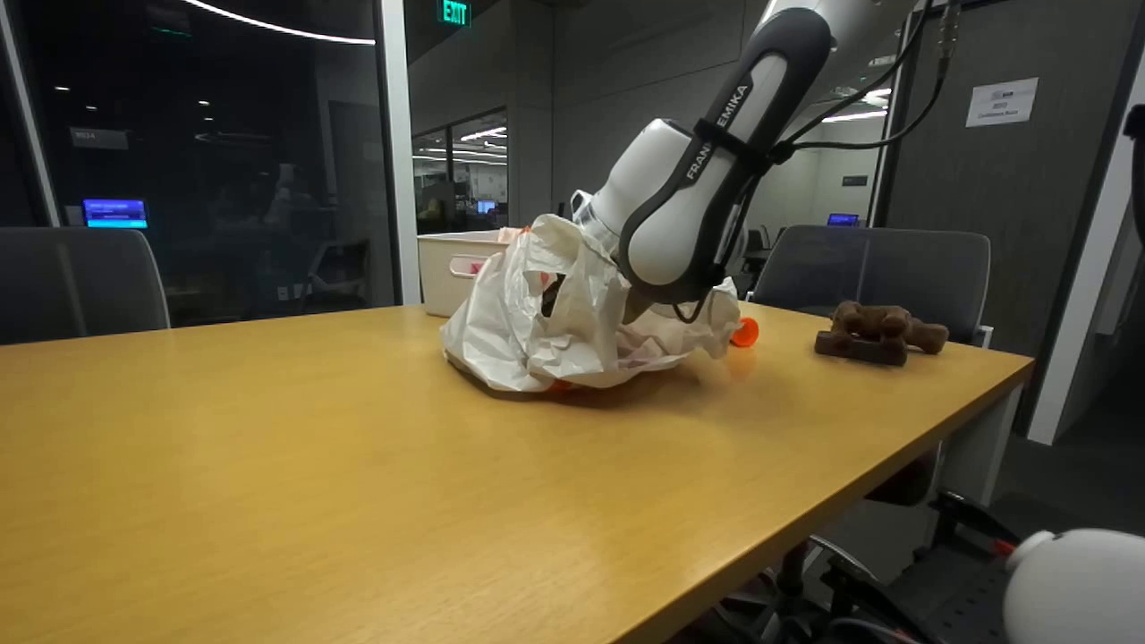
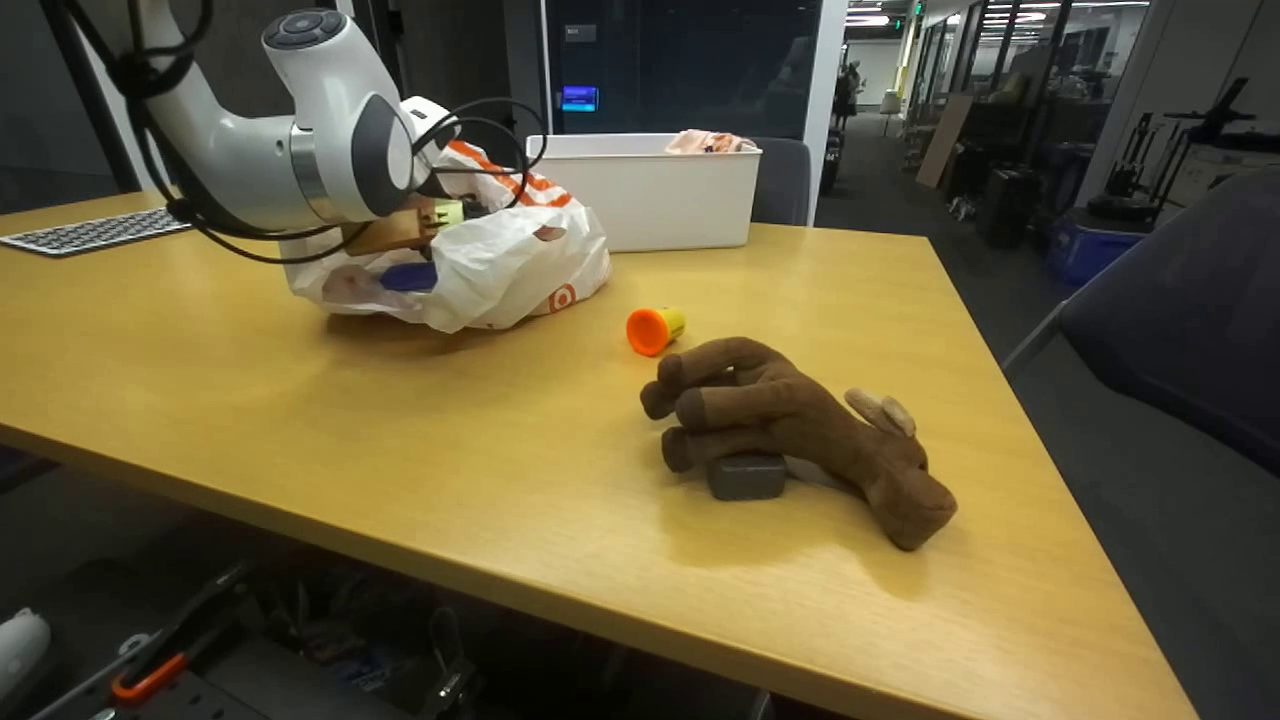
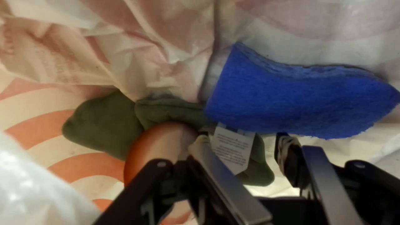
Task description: Remove the items from the plastic bag and place them on the table.
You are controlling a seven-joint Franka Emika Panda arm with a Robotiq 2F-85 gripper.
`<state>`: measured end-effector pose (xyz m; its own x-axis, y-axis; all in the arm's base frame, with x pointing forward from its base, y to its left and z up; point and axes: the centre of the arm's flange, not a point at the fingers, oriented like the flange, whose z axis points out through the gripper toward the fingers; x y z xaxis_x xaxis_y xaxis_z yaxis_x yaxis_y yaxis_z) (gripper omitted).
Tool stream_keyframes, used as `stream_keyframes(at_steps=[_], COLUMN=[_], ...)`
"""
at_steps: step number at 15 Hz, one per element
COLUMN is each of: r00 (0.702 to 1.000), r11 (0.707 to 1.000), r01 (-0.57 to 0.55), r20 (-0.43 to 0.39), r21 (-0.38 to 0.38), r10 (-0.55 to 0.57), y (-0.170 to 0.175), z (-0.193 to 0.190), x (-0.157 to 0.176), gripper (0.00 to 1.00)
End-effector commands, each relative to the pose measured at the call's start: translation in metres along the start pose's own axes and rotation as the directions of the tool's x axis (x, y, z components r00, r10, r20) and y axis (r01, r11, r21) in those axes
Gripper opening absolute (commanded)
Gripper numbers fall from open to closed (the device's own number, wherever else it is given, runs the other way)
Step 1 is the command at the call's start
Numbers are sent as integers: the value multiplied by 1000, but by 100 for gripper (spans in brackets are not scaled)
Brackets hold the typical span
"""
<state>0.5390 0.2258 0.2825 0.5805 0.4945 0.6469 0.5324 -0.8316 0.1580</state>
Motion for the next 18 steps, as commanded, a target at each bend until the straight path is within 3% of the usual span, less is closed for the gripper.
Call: stream_keyframes(at_steps=[1,3,10,17,18], r00=[1000,1000,997,998,998], r11=[997,995,994,992,992], r01=[-10,-18,-4,48,54], r20=[-5,20,76,52,39], r21=[-75,-100,-106,-119,-110], r10=[9,20,12,-42,-50], y=[12,21,26,24,26], z=[-12,-17,-5,30,33], x=[13,14,14,15,16], gripper=[89,100,100,100,75])
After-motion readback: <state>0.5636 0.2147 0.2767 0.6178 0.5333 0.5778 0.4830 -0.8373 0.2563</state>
